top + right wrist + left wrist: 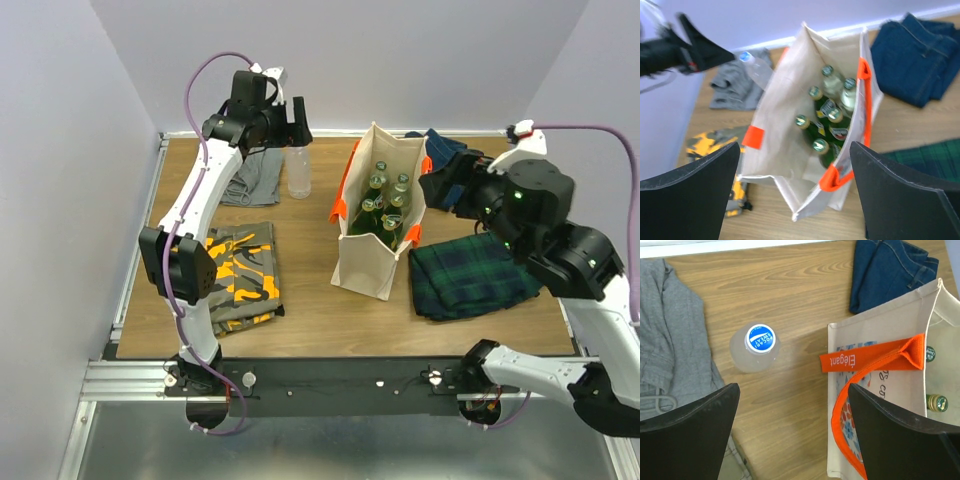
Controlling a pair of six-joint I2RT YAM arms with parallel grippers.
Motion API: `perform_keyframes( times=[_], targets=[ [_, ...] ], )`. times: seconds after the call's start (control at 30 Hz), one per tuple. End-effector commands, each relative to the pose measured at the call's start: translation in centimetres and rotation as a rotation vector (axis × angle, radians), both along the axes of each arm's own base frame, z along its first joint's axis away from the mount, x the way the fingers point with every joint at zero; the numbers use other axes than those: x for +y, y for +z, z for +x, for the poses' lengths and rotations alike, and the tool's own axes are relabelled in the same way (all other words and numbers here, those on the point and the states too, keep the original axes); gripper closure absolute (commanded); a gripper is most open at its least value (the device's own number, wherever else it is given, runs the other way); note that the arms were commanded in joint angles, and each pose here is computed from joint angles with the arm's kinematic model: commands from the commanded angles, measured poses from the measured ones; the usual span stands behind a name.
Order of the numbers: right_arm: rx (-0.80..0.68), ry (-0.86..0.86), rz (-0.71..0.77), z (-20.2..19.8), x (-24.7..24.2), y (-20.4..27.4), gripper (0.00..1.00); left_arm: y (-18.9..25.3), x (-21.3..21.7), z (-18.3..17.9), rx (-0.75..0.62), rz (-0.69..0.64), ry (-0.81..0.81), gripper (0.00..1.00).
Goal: Take the beverage out of the canvas bag
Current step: Take out the drink from the canvas bag.
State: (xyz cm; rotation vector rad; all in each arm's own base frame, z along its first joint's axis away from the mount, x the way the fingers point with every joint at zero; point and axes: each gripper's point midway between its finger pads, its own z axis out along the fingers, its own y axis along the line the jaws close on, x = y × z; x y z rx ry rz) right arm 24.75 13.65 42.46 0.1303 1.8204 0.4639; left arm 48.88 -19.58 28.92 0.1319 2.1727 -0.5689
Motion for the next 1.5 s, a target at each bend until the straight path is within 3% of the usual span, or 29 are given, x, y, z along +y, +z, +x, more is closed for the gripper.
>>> perform_keyframes(
  times=[0.0,0.17,0.2,0.23,0.3,0.5,0.7,0.97,1.17,1.47],
  targets=[
    [0.114,-0.108,-0.102,0.5,-1.6,-3.2,0.0,1.2,0.5,-2.6,0.027,0.026,-0.039,0.01],
    [0.175,-0.227,-0.15,0.8,-3.2,-4.0,0.0,4.3,0.3,-4.4,-0.08,-0.006,-0.094,0.01],
    [0.173,-0.241,-0.139,0.8,-3.4,-3.4,0.0,7.0,0.0,-4.9,-0.171,-0.044,-0.111,0.01],
    [0.193,-0.252,-0.15,1.3,-3.1,-3.8,0.0,5.7,0.0,-5.4,-0.156,-0.055,-0.124,0.01],
    [0.224,-0.298,-0.13,1.3,-3.4,-3.7,0.0,8.2,-0.3,-6.8,-0.242,-0.104,-0.159,0.01],
    [0.222,-0.229,-0.145,2.1,-1.7,-4.0,0.0,9.3,-0.7,-9.3,-0.159,-0.206,-0.225,0.01],
    [0.208,-0.308,-0.237,2.4,-3.6,-5.5,0.0,11.0,-1.2,-11.5,-0.204,-0.257,-0.283,0.01],
    [0.25,-0.307,-0.273,2.1,-3.8,-8.4,0.0,10.4,-0.9,-13.6,-0.232,-0.223,-0.254,0.01],
    [0.368,-0.166,-0.228,1.3,-0.6,-12.7,0.05,9.9,-3.6,-17.0,-0.279,-0.139,-0.31,0.01],
    [0.283,-0.108,-0.109,0.6,0.0,-11.8,0.09,8.4,-5.7,-18.4,-0.31,-0.015,-0.245,0.01]
  ],
)
